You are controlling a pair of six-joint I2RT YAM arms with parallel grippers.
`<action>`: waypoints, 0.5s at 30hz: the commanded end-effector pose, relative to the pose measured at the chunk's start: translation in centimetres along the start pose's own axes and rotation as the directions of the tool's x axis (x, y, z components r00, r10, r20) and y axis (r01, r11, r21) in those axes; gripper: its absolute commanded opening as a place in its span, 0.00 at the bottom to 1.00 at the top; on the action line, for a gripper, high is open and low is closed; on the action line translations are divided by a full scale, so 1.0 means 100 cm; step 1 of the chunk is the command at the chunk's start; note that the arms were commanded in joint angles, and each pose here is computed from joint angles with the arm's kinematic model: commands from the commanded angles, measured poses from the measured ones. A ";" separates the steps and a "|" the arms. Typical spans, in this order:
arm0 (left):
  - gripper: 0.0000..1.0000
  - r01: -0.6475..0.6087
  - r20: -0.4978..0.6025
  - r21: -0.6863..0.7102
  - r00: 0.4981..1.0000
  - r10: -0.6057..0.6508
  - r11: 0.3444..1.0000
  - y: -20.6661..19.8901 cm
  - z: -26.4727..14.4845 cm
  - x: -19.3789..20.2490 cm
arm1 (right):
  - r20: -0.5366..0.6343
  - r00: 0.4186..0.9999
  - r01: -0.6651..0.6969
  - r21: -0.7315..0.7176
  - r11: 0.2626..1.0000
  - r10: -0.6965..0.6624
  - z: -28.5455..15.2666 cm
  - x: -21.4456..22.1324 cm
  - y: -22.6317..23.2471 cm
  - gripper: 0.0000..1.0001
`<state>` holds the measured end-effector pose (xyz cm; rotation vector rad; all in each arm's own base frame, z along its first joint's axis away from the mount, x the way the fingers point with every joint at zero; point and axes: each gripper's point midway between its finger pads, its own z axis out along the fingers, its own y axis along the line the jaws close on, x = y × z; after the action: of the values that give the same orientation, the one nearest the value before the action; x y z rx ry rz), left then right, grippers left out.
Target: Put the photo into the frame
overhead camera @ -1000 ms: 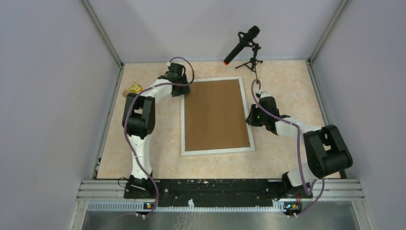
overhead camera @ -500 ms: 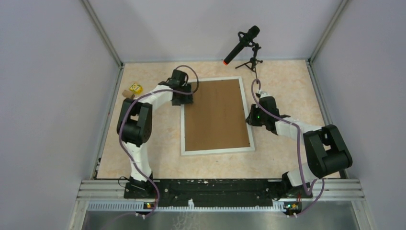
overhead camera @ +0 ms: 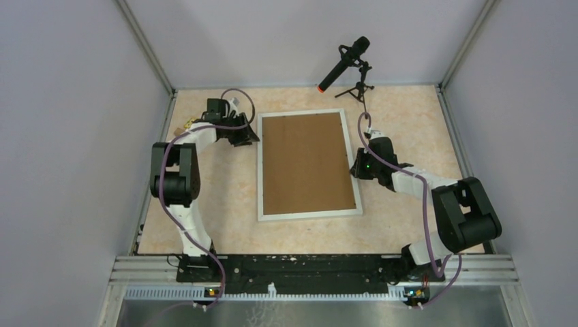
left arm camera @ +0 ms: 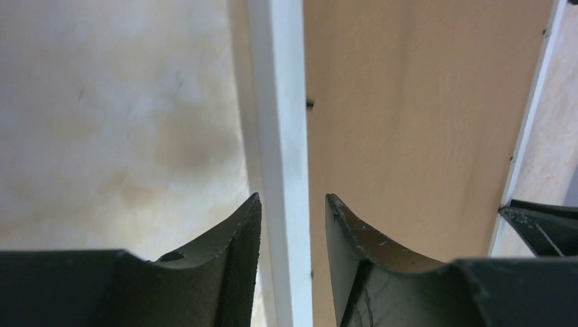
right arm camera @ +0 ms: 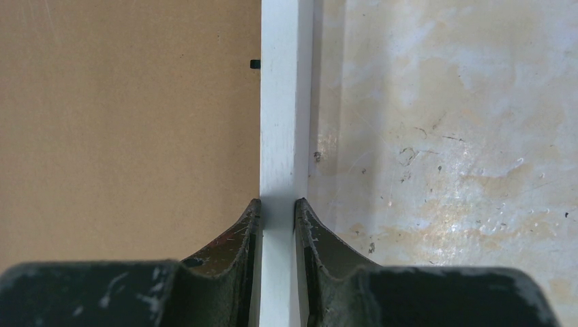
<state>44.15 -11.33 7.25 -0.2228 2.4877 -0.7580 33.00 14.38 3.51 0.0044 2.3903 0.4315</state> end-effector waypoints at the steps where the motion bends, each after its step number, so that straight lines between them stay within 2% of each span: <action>1: 0.44 -0.038 0.045 0.091 0.998 0.034 0.995 -0.020 0.019 -0.035 | -0.203 0.979 0.013 -0.003 1.000 -0.014 0.005 0.062 -0.006 0.00; 8: 0.38 -0.031 0.029 0.053 0.999 0.029 0.998 -0.006 0.036 -0.034 | -0.206 0.978 0.012 -0.012 1.000 -0.014 0.005 0.062 -0.004 0.00; 15: 0.38 -0.021 0.010 0.035 1.000 0.020 0.999 0.000 0.048 -0.031 | -0.213 0.977 0.011 -0.010 1.000 -0.013 0.006 0.064 -0.005 0.00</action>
<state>47.82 -12.58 4.60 -0.2105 2.4978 -0.8055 33.02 14.40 3.40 0.0038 2.3931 0.4314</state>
